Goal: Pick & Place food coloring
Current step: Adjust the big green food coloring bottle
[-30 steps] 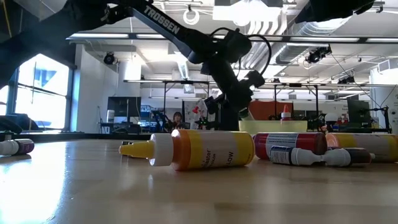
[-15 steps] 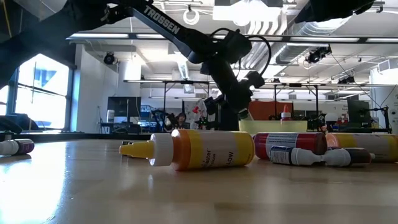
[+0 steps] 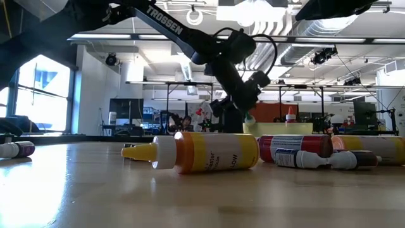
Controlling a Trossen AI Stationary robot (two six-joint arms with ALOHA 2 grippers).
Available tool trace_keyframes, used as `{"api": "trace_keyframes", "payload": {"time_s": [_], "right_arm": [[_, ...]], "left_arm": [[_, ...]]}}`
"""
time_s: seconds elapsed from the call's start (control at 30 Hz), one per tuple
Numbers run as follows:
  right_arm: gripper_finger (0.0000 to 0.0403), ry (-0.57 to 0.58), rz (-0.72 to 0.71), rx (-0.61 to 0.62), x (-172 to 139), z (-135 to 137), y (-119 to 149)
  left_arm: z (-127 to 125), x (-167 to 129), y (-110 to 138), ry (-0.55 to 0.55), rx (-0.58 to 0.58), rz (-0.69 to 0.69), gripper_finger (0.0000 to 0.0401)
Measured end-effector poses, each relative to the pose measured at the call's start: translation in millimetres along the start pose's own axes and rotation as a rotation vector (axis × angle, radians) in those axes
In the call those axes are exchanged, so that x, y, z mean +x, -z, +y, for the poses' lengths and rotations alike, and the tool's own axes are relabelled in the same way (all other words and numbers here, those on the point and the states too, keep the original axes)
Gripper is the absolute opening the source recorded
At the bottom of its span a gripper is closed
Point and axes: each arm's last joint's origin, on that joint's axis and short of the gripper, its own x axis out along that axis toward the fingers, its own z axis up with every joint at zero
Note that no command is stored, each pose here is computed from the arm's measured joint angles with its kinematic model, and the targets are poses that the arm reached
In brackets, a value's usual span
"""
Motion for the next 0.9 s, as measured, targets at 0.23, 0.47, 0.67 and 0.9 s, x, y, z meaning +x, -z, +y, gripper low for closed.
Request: {"api": "trace_keyframes", "payload": {"time_s": [0.23,0.47,0.67,0.9], "right_arm": [[0.0199,0.000,0.000,0.002,0.0,0.0,0.0],[0.0199,-0.087,-0.022,0.002,-0.1,3.3,1.6],[0.0199,-0.033,-0.001,-0.008,0.0,2.1,3.2],[0.0199,-0.037,0.006,-0.043,-0.2,3.0,5.9]], "left_arm": [[6.7,-1.6,1.1,-0.056,-0.062,0.023,0.0206],[13.1,-4.4,9.6,-0.037,-0.170,0.115,0.0206],[30.5,-13.6,25.1,-0.045,-0.344,0.239,0.0206],[67.3,-39.1,74.4,-0.112,-0.585,0.421,0.0206]]}}
